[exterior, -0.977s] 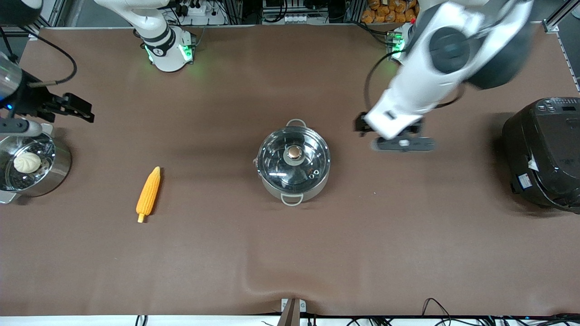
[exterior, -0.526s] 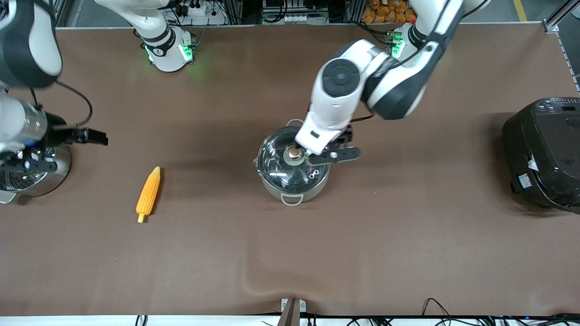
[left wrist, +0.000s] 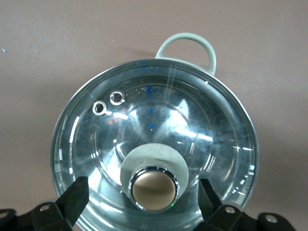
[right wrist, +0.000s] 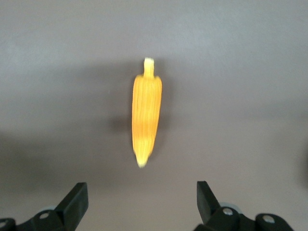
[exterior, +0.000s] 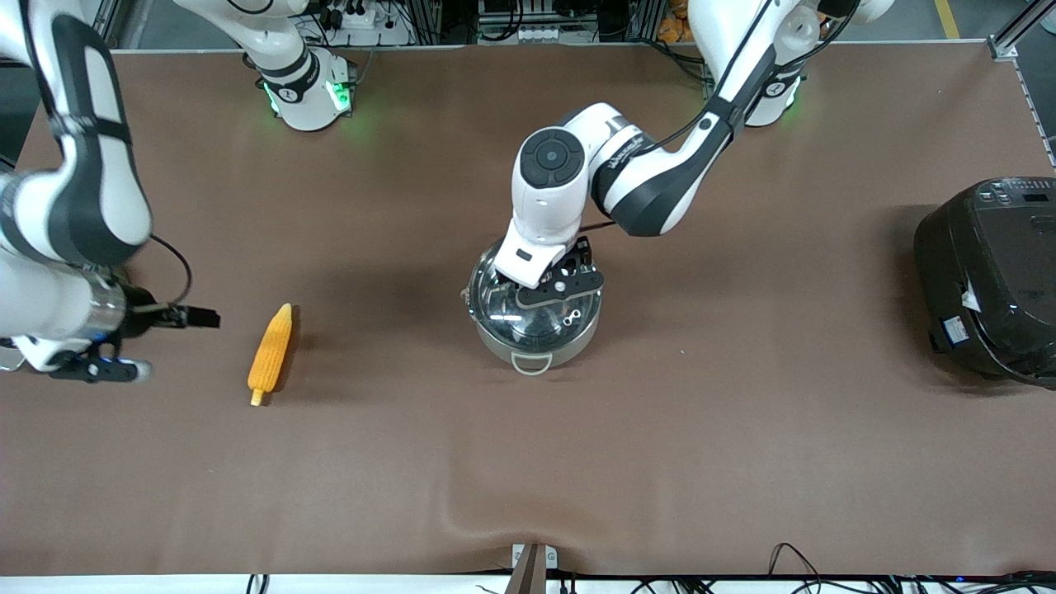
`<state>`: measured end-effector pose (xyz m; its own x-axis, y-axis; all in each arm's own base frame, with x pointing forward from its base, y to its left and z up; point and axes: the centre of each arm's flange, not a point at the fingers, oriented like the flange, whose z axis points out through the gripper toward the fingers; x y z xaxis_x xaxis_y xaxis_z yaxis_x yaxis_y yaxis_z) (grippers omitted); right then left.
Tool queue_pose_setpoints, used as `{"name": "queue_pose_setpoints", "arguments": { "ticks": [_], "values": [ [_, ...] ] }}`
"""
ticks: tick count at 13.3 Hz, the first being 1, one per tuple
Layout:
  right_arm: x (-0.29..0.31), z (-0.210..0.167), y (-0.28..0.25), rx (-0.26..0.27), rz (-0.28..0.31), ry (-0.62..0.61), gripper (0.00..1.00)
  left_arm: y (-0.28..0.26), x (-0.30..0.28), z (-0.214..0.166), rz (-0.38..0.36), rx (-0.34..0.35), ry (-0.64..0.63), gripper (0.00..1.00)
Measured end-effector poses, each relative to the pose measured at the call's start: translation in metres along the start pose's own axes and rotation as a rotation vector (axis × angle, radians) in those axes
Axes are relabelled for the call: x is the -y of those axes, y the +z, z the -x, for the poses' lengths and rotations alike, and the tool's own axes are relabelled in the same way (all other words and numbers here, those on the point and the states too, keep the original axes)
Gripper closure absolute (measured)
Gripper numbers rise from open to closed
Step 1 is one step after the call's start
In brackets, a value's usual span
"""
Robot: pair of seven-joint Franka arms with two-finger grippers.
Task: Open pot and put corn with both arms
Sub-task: 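Grasp the lid knob with the left gripper while the right gripper reaches the corn, then grasp the yellow corn cob with the right gripper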
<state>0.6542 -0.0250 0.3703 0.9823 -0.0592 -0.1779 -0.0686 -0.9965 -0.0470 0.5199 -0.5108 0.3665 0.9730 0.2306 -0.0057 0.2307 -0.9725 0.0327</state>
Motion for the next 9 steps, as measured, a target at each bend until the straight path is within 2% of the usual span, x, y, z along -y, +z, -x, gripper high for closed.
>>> {"name": "queue_pose_setpoints", "arguments": {
  "ticks": [1, 4, 7, 8, 9],
  "values": [
    [-0.001, -0.008, 0.025, -0.001, -0.004, 0.003, 0.0, 0.005, -0.001, 0.0, -0.008, -0.007, 0.001, 0.0],
    [0.0, -0.024, 0.086, 0.038, -0.056, 0.049, 0.0, 0.016, -0.009, 0.01, -0.033, -0.035, 0.017, 0.03],
    [-0.003, -0.033, 0.13, 0.059, -0.072, 0.077, 0.0, 0.021, -0.012, 0.014, -0.04, -0.037, 0.024, 0.16],
    [-0.004, -0.035, 0.141, 0.066, -0.073, 0.081, 0.0, 0.023, -0.012, 0.013, -0.039, -0.038, 0.022, 0.16],
    [-0.005, -0.035, 0.151, 0.079, -0.074, 0.083, 0.0, 0.024, -0.011, 0.012, -0.038, -0.039, 0.021, 0.23]
  ]
}}
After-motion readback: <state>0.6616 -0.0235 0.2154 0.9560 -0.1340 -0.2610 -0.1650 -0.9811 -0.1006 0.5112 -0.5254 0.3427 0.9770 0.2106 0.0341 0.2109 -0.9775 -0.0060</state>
